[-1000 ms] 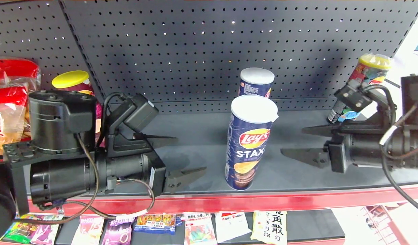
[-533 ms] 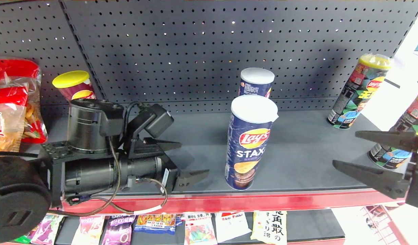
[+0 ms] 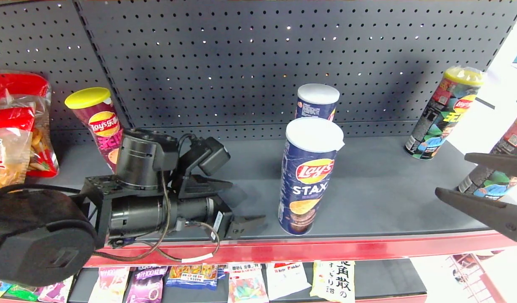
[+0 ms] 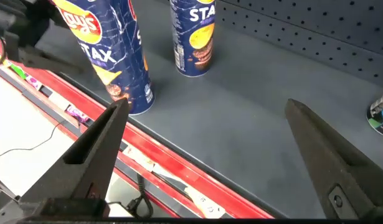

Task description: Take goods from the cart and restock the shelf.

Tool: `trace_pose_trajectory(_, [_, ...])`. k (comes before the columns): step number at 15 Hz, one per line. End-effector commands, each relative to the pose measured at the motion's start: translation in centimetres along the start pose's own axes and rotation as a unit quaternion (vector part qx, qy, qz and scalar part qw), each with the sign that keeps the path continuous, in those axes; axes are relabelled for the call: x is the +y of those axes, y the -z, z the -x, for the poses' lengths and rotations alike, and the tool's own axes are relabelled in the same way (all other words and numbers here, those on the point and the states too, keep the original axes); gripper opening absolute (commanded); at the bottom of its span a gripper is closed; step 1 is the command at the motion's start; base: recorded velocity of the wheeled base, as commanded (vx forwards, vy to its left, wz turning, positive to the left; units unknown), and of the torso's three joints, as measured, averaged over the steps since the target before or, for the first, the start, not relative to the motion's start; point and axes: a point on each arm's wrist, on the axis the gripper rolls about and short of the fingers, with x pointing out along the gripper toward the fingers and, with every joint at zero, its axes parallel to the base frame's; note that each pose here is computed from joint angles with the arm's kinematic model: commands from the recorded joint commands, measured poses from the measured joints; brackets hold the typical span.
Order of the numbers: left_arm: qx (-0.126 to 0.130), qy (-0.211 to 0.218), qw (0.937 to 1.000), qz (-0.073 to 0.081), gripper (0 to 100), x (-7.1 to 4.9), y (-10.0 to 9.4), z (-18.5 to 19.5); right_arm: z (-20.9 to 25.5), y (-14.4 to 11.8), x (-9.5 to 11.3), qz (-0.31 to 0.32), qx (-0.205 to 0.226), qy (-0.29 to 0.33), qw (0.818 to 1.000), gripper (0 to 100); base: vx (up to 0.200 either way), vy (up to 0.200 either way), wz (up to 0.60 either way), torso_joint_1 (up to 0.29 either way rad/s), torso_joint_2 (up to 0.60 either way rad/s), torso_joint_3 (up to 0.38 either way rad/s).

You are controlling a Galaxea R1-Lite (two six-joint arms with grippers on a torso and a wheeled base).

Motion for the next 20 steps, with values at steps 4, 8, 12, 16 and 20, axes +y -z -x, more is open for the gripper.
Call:
trace_pose_trajectory(4, [0.013, 0.004, 0.9999, 0.002, 100, 0.2, 0.3, -1.3, 0.0, 0.0, -0.2, -0.003, 0.001, 0.007, 1.0, 100, 0.0, 0.0, 0.0, 0.0, 0.0, 0.0])
trace_pose_trajectory(8, [0.011, 0.004, 0.9999, 0.002, 100, 0.4, 0.1, -2.0, 0.0, 0.0, -0.2, -0.007, 0.0, 0.009, 1.0, 100, 0.0, 0.0, 0.0, 0.0, 0.0, 0.0])
trace_pose_trajectory(12, [0.01, 0.007, 0.9999, -0.001, 100, 0.3, -0.3, -2.8, 0.0, 0.0, -0.2, -0.008, 0.001, 0.009, 1.0, 100, 0.0, 0.0, 0.0, 0.0, 0.0, 0.0])
trace_pose_trajectory(16, [0.012, 0.008, 0.9999, -0.001, 100, 0.3, -0.2, -3.2, 0.0, 0.0, -0.2, -0.007, 0.001, 0.009, 1.0, 100, 0.0, 0.0, 0.0, 0.0, 0.0, 0.0])
trace_pose_trajectory(20, [0.01, 0.007, 0.9999, -0.002, 100, 0.3, -0.3, -3.2, -0.1, 0.0, -0.2, -0.008, 0.002, 0.009, 1.0, 100, 0.0, 0.0, 0.0, 0.0, 0.0, 0.0])
